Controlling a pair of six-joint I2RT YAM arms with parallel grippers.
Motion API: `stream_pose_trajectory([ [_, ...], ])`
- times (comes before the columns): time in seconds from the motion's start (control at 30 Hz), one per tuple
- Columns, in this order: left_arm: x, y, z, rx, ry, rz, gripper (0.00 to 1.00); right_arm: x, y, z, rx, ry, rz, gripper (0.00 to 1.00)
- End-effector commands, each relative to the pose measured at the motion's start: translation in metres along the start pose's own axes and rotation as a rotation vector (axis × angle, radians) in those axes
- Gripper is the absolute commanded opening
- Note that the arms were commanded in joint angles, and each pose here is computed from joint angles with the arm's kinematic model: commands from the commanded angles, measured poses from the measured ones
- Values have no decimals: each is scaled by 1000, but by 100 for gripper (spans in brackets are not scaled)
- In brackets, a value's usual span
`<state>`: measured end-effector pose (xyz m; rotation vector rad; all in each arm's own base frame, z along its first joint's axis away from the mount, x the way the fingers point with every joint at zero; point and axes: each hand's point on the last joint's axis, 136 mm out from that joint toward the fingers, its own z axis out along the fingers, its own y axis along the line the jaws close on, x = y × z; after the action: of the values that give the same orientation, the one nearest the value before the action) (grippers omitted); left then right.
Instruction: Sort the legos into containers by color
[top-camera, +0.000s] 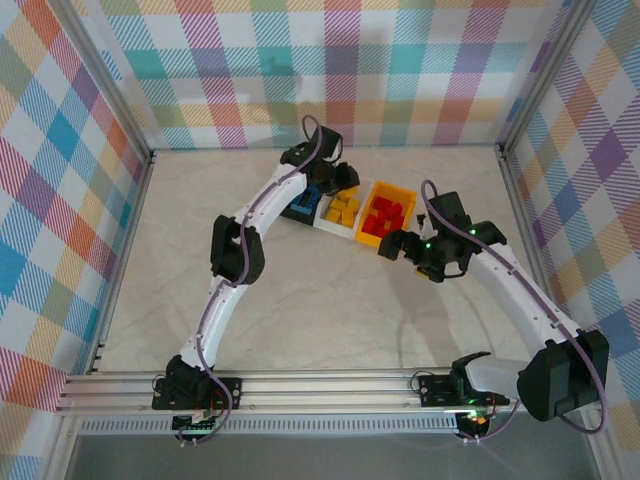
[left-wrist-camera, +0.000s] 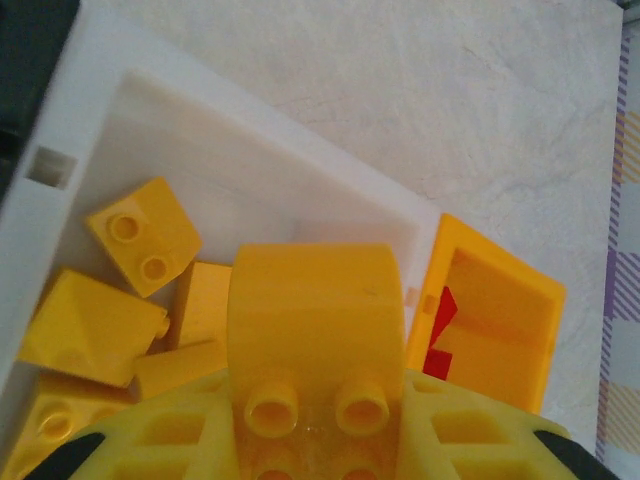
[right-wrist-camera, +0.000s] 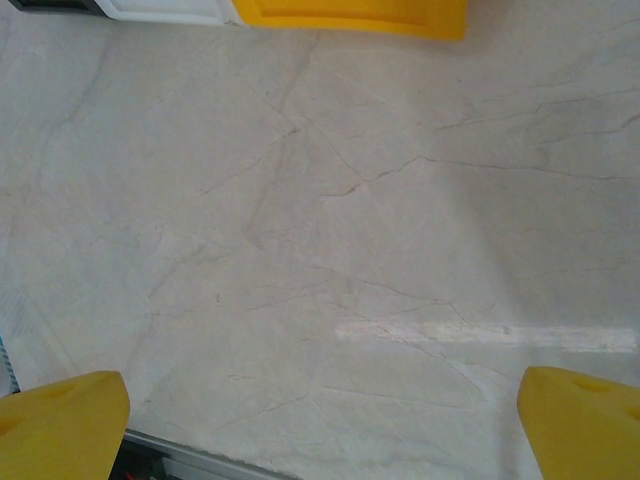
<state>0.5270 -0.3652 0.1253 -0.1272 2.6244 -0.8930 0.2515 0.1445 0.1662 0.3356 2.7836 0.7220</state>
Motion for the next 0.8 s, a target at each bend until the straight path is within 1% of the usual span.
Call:
stream_pose_trajectory([
  [0.0, -9, -29, 0, 122, -21, -14, 33, 2, -2, -12, 20, -9, -1, 100],
  [0.23, -8, -32, 13, 152, -11, -15, 35, 4, -5, -15, 28, -11, 11, 100],
  [0.33, -9, -32, 15, 151, -15, -15, 44, 4, -4, -15, 28, -11, 12, 100],
  [0.4, -9, -33, 14, 154, -17, -13, 47, 3, -4, -14, 27, -12, 13, 100],
  [0.57, -9, -32, 13, 148, -15, -3, 52, 2, -3, -12, 23, -8, 14, 100],
  [0.77, -10, -33, 5, 137, -18, 16, 53, 2, -2, -11, 17, -6, 13, 100],
])
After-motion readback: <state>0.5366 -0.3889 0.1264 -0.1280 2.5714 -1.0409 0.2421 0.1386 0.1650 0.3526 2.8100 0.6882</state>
